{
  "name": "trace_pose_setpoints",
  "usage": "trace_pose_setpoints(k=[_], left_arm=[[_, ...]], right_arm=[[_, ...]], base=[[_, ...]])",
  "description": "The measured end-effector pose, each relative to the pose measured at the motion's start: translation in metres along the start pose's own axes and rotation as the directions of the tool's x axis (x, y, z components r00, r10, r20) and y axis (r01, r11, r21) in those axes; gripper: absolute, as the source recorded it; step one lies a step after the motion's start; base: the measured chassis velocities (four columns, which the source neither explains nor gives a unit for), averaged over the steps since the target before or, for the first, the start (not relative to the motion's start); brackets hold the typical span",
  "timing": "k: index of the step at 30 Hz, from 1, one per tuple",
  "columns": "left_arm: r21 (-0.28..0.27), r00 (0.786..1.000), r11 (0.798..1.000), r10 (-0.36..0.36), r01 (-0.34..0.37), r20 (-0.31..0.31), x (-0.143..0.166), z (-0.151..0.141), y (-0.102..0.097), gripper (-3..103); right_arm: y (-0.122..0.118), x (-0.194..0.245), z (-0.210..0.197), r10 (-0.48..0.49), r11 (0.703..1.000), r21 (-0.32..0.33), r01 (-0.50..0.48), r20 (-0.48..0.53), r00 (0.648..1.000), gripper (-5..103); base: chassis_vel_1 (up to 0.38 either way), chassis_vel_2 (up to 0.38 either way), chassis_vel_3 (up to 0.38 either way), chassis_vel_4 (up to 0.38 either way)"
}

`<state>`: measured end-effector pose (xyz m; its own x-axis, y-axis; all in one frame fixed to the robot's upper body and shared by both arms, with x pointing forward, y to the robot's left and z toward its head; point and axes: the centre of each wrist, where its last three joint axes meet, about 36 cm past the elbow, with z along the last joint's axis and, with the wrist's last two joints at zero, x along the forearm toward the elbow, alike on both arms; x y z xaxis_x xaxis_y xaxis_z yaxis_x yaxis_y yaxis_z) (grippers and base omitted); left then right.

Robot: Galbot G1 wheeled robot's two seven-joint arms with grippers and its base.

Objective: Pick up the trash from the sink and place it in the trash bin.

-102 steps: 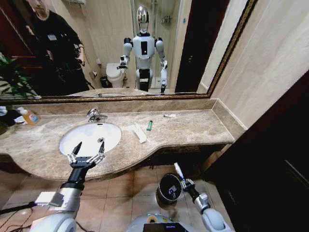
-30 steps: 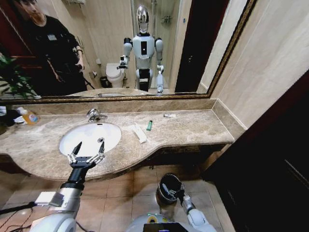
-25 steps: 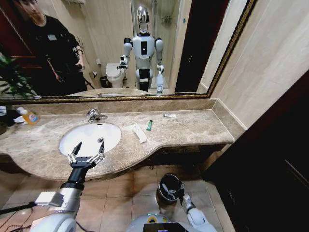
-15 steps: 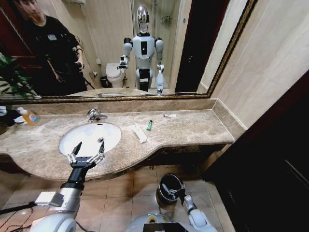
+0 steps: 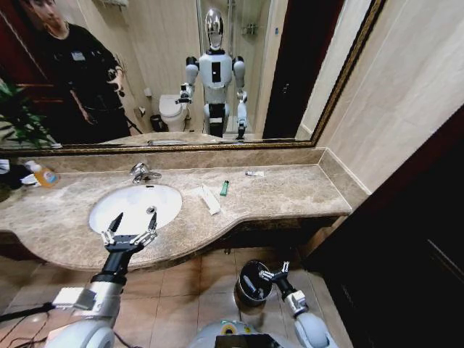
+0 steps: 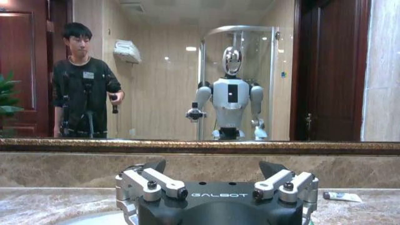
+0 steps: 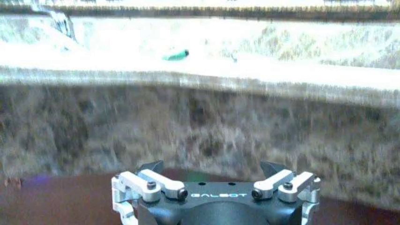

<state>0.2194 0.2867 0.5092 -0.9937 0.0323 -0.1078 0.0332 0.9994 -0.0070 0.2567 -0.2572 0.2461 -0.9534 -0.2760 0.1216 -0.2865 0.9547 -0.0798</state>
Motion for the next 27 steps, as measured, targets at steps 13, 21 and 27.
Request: trace_pose_setpoints(k=[13, 21, 27], left_arm=[[0.0, 1.0, 1.0, 0.0, 0.0, 0.0, 0.0, 0.0, 0.0, 100], [0.0, 1.0, 1.0, 0.0, 0.0, 0.0, 0.0, 0.0, 0.0, 100], [0.0, 1.0, 1.0, 0.0, 0.0, 0.0, 0.0, 0.0, 0.0, 100]], right_arm=[[0.006, -0.016, -0.089, -0.049, 0.999, 0.003, 0.049, 0.165, 0.985, 100], [-0.024, -0.071, -0.118, -0.169, 0.985, 0.062, 0.161, 0.165, 0.972, 100], [-0.045, -0.115, -0.142, -0.277, 0.961, 0.054, 0.272, 0.135, 0.951, 100]], base=[[0.0, 0.0, 0.0, 0.0], [0.0, 0.0, 0.0, 0.0], [0.0, 0.0, 0.0, 0.0]])
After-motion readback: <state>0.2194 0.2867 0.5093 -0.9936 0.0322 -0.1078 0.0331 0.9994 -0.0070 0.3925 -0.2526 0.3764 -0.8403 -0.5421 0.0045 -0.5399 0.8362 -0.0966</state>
